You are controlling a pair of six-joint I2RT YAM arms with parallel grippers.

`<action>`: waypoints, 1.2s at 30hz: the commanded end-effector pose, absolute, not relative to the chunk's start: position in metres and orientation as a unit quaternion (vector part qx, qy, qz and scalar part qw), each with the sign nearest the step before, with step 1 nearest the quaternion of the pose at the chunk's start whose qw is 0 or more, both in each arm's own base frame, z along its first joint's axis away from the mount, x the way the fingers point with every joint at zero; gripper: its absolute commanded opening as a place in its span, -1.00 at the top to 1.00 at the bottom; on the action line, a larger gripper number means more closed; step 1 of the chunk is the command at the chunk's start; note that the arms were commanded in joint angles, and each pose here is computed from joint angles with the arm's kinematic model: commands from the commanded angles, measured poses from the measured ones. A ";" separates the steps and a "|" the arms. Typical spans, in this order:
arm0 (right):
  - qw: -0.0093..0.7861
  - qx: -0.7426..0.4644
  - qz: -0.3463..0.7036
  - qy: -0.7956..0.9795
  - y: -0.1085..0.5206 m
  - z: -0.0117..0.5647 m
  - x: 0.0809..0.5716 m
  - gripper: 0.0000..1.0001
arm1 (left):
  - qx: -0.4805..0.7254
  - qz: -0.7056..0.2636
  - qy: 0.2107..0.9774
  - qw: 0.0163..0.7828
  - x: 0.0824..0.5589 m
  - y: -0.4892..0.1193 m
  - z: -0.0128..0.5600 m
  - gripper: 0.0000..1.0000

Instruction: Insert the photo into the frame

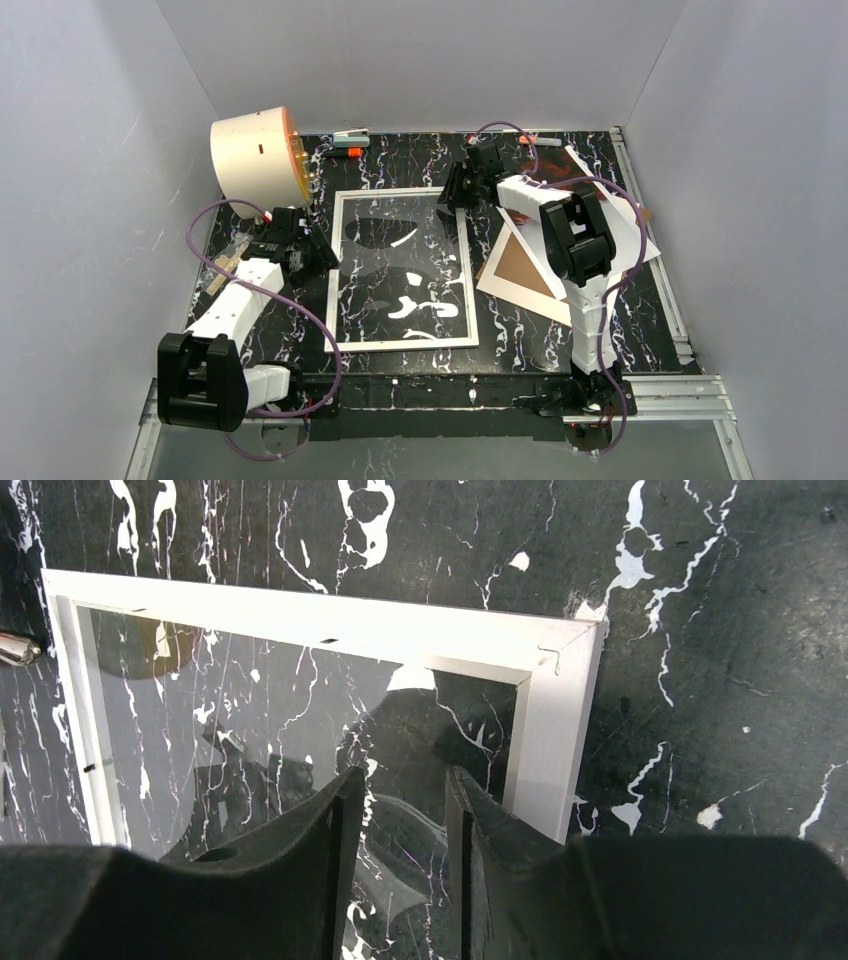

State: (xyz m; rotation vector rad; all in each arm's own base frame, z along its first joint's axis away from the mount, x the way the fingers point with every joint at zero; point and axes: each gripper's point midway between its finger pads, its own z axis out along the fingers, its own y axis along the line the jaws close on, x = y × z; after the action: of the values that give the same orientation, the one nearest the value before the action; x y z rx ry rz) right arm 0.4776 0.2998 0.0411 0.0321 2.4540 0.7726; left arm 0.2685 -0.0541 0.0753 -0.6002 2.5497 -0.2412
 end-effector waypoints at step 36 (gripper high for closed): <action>0.309 -0.090 0.400 0.858 0.430 0.042 0.498 0.17 | -0.272 -0.063 0.941 0.194 0.261 -0.050 0.014 0.18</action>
State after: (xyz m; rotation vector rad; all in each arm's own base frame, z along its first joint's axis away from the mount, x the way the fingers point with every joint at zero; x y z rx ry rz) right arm 0.4914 0.4234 0.0486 -0.2243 2.2807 1.0771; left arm 0.2693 -0.0515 0.0215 -0.7523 2.6142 -0.1812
